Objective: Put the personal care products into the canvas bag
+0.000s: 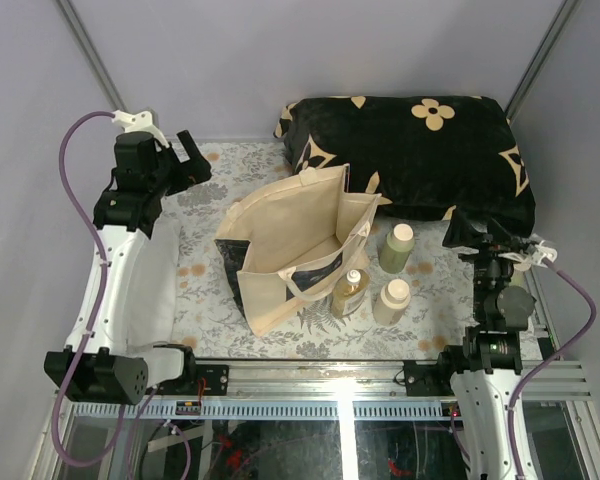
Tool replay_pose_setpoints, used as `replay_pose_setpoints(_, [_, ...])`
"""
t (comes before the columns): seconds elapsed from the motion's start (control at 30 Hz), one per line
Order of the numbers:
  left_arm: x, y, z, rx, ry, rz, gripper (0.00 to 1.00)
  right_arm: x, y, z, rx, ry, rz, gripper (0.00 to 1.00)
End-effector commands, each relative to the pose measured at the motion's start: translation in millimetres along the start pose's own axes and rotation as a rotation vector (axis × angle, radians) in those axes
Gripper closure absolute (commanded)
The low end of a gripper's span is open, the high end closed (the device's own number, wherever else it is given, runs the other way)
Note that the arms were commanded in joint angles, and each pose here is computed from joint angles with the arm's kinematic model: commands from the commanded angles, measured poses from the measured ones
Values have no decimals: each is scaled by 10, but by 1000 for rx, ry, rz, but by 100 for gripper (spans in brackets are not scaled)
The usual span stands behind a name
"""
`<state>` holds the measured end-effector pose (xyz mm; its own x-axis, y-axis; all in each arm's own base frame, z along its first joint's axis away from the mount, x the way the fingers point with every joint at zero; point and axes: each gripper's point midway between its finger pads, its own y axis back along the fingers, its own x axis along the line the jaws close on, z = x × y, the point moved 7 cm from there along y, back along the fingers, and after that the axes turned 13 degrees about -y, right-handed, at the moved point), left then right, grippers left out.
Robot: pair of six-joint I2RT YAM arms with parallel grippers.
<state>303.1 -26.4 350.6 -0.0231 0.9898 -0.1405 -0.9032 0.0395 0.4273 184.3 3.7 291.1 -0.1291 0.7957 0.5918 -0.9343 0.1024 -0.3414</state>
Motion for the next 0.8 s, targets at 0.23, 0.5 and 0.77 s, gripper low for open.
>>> replay_pose_setpoints(0.23, [-550, 46, -13, 28, -180, -415, 0, 419, -440, 527, 324, 229, -125, 1])
replay_pose_setpoints(0.5, [-945, 351, -119, 37, -300, -646, 0, 512, -517, 627, 467, 251, -185, 1])
replay_pose_setpoints(0.77, [-1049, 150, -624, 214, -424, -570, 0, 433, -461, 588, 565, 281, -266, 0])
